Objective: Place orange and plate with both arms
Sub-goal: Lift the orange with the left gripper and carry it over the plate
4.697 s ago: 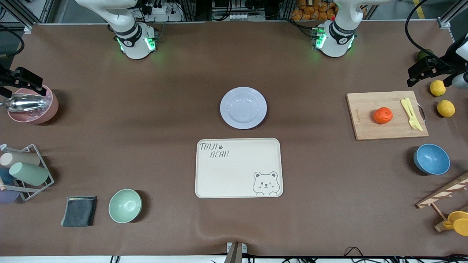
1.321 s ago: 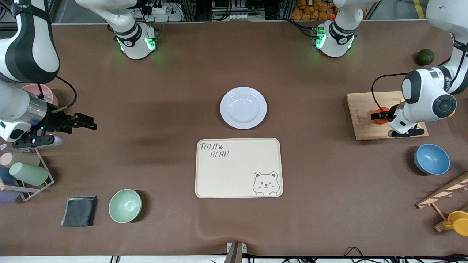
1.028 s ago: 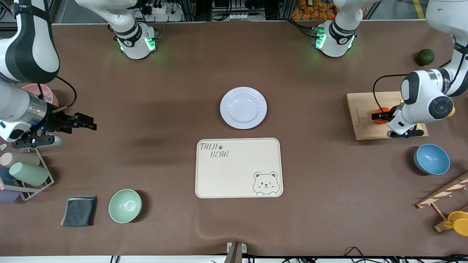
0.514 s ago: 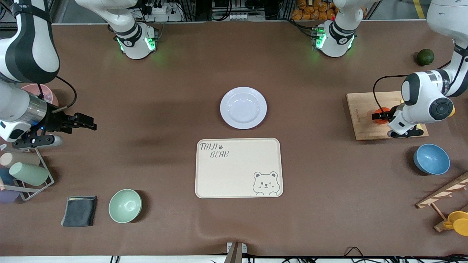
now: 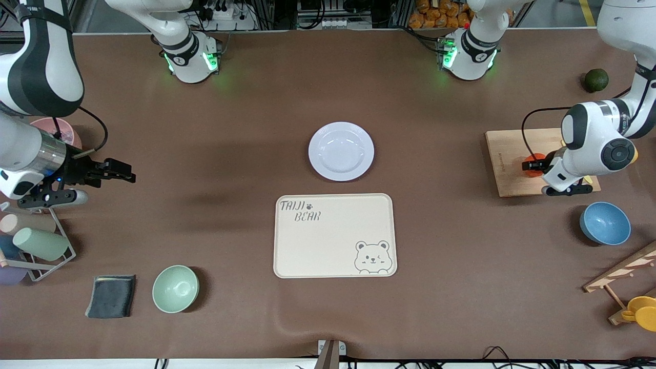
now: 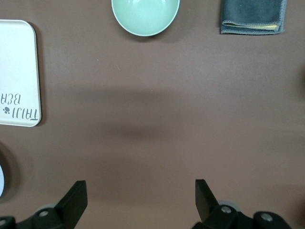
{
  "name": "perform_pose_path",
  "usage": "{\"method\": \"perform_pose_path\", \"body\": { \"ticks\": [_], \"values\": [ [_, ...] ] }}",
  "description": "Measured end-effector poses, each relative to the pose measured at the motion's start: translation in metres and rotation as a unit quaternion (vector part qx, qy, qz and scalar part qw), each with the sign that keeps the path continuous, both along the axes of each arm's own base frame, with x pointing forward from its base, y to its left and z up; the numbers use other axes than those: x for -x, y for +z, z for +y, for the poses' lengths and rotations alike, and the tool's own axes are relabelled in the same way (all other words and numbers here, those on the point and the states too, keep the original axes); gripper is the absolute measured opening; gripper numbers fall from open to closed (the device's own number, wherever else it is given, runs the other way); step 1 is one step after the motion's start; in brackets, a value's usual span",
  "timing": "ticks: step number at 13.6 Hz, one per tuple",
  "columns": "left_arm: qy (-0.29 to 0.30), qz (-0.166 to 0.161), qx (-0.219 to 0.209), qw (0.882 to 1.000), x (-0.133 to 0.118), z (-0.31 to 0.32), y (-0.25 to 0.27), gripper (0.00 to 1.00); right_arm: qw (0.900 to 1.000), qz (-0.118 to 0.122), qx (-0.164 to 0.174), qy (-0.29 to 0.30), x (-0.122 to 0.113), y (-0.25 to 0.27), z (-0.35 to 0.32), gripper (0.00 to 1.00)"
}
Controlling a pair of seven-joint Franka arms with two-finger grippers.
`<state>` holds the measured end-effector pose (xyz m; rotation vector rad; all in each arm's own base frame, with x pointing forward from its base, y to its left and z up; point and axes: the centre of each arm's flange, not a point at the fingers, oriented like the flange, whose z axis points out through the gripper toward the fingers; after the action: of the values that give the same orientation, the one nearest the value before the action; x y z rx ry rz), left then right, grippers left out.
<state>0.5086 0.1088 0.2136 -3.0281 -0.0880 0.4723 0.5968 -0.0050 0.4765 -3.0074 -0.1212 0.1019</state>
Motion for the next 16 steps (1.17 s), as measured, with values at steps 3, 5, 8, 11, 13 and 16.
{"method": "perform_pose_path", "body": {
  "ticks": [3,5,8,11,13,16],
  "values": [
    [0.017,0.012,0.023,1.0,-0.045,-0.085,0.054,0.72,1.0,0.0,0.0,0.0,0.0,0.0,0.0,1.0],
    [0.02,-0.008,0.015,1.0,-0.066,-0.162,0.091,0.72,1.0,0.0,0.0,0.0,0.0,0.0,0.001,1.0],
    [0.016,-0.027,0.015,0.999,-0.059,-0.296,0.109,0.72,1.0,0.0,0.0,0.002,0.0,0.0,0.002,1.0],
    [0.043,-0.024,0.032,0.998,-0.03,-0.401,0.107,0.72,1.0,0.0,0.0,0.002,0.0,0.0,0.002,1.0],
    [0.072,-0.034,0.028,0.996,-0.013,-0.454,0.107,0.72,1.0,0.002,0.0,0.002,0.0,-0.003,0.002,1.0],
    [0.12,-0.035,0.019,0.992,0.009,-0.521,0.084,0.72,1.0,0.018,-0.011,0.004,0.004,-0.017,0.011,1.0]
  ]
}}
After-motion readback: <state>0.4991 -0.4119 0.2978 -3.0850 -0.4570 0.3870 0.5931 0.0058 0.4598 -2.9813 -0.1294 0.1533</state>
